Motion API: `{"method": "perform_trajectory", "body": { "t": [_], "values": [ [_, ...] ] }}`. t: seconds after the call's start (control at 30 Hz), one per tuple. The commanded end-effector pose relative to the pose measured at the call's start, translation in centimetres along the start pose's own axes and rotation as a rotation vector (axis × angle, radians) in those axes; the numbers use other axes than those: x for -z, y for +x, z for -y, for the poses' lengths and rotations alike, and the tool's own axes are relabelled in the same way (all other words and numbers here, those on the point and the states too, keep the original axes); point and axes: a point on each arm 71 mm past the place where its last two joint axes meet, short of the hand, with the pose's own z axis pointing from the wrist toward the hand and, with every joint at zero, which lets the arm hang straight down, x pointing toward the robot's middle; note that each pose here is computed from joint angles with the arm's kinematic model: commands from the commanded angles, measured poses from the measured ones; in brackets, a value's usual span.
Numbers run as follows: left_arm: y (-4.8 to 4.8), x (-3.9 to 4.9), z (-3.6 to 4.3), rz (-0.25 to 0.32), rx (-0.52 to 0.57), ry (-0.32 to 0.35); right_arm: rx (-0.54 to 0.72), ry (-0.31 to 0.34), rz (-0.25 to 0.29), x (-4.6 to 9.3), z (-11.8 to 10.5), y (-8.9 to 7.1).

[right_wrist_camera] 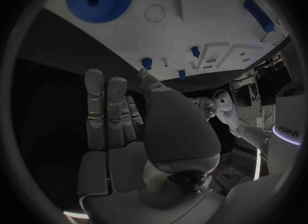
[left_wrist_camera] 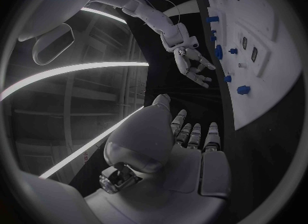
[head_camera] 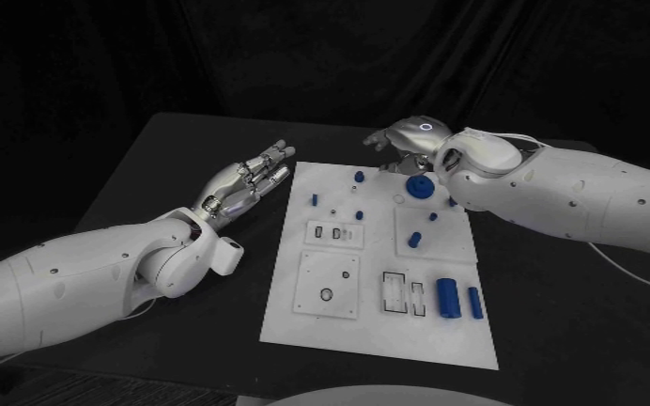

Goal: Assemble the parts on the task board

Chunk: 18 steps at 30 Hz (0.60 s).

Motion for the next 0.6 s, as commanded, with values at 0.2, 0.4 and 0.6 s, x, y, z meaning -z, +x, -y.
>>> {"method": "perform_trajectory", "body": {
  "t": [0.2, 0.4, 0.6],
  "values": [
    [-0.12, 0.1, 0.49, -0.007, 0.005, 0.049, -0.008, 0.08, 0.002, 3.5, 2.5, 0.0],
    [-0.11, 0.14, 0.51, -0.009, 0.007, 0.052, -0.058, 0.156, -0.07, 5.7, 4.6, 1.6],
    [-0.19, 0.2, 0.5, -0.008, 0.007, 0.051, -0.094, 0.227, -0.127, 7.0, 5.8, 2.9]
  ]
}}
